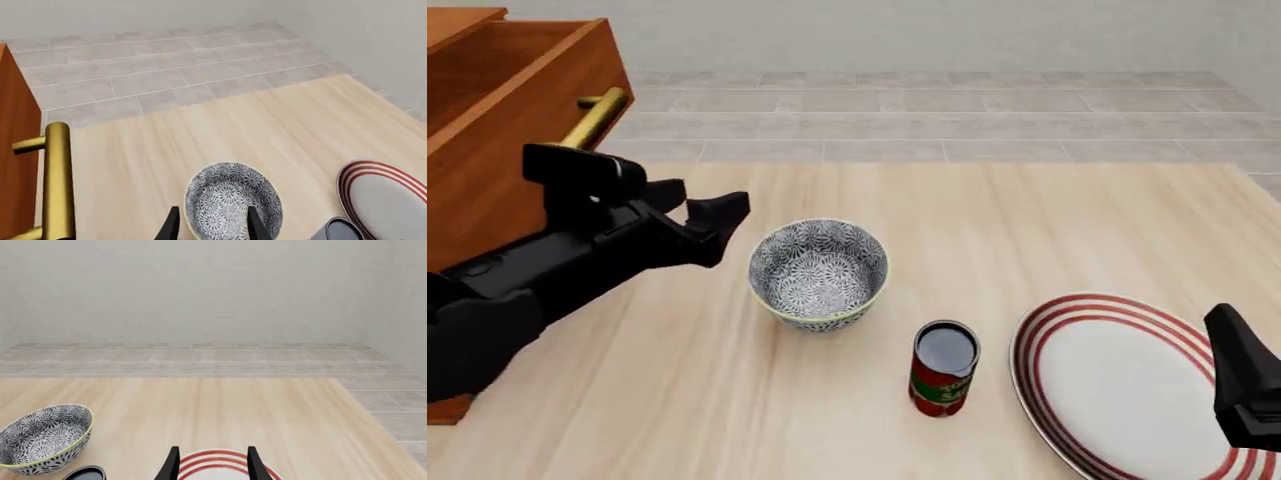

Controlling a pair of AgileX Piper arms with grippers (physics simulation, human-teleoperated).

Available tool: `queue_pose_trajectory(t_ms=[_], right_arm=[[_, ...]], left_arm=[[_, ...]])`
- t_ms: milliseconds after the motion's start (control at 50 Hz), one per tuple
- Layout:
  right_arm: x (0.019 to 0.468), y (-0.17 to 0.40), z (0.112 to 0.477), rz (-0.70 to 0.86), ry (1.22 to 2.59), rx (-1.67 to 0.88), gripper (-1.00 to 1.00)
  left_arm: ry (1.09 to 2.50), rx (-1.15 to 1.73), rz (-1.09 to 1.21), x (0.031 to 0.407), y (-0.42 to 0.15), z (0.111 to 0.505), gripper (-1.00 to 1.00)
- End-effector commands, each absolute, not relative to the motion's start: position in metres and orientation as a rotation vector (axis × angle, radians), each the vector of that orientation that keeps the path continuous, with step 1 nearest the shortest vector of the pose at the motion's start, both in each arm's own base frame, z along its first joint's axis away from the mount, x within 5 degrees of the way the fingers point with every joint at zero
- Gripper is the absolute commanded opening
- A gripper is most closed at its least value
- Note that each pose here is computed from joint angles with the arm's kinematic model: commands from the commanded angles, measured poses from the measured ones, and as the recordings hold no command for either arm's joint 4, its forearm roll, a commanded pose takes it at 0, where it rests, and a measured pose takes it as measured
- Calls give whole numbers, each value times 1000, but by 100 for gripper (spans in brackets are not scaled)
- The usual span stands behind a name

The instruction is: Put the bowl on top of the cabinet.

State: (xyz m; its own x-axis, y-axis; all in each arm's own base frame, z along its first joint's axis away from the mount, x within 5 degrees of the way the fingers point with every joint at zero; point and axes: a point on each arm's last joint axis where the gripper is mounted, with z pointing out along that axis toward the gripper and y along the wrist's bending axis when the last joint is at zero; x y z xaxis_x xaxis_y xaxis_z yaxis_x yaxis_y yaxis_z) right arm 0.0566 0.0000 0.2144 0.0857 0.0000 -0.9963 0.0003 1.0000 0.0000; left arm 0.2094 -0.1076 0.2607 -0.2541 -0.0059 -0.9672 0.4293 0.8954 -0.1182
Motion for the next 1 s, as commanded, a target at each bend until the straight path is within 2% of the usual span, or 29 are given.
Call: queue_pose_trajectory(t_ms=[20, 440, 1000], right_arm=[[57, 0, 214, -1, 1485, -1, 100], [57, 0, 215, 2, 1485, -2, 100], [55, 0, 218, 1, 1485, -3, 100]], left_arm=[[1872, 300, -464, 223, -121, 256, 100], [1919, 369, -435, 228, -130, 270, 100], [1976, 316, -419, 237, -124, 250, 100]])
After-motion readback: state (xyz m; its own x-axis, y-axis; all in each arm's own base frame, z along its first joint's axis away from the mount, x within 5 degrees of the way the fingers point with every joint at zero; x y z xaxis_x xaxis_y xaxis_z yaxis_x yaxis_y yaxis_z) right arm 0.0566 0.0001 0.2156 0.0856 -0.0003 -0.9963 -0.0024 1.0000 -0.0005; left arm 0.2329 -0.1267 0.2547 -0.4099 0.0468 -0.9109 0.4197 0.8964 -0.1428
